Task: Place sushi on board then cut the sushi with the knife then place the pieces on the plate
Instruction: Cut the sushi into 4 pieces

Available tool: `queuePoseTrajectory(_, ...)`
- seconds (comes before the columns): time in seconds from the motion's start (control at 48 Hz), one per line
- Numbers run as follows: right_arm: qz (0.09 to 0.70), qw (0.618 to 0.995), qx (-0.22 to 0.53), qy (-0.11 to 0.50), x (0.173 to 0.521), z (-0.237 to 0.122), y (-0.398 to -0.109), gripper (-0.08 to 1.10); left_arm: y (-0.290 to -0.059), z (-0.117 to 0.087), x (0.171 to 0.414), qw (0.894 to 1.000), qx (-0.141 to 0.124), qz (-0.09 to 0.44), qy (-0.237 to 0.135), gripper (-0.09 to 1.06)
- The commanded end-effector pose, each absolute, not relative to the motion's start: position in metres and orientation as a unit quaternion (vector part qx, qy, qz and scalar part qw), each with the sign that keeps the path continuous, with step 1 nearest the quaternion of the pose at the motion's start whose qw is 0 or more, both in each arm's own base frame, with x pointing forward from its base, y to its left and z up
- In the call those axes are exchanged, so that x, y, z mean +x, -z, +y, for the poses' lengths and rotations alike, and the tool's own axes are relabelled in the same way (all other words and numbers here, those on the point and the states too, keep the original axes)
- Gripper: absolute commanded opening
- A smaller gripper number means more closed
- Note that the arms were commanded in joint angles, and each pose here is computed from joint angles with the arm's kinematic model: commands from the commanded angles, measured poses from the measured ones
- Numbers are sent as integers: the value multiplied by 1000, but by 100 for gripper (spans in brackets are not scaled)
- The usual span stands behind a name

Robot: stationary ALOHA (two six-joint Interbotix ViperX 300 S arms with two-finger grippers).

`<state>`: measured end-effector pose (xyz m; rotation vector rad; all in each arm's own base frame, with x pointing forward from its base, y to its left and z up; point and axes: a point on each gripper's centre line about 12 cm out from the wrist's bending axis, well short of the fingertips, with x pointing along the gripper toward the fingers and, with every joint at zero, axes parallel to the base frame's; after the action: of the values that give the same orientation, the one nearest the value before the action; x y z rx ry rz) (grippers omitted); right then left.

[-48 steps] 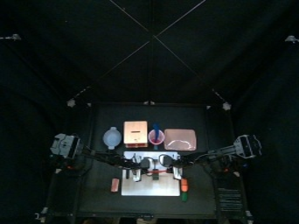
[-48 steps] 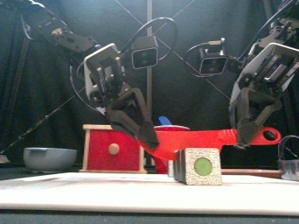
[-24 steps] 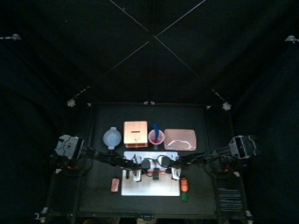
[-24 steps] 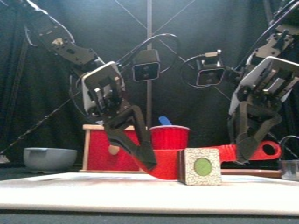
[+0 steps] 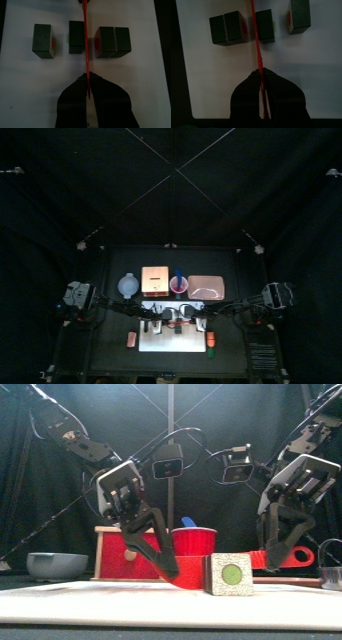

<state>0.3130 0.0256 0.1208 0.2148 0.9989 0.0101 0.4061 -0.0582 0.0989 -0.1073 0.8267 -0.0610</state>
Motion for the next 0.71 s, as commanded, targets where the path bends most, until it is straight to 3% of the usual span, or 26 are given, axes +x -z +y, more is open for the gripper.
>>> queuePoseTrajectory(0.021, 447, 888, 108, -4, 320, 23, -142, 23, -117, -60, 413, 924, -50, 377, 35, 44)
queuePoseTrajectory(0.354, 408, 906, 114, -20, 324, 27, -181, 23, -166, -64, 412, 945, -39, 321, 50, 44)
queuePoseTrajectory(0.708, 417, 899, 130, -39, 321, 48, -175, 23, -162, -82, 412, 942, -48, 327, 65, 44)
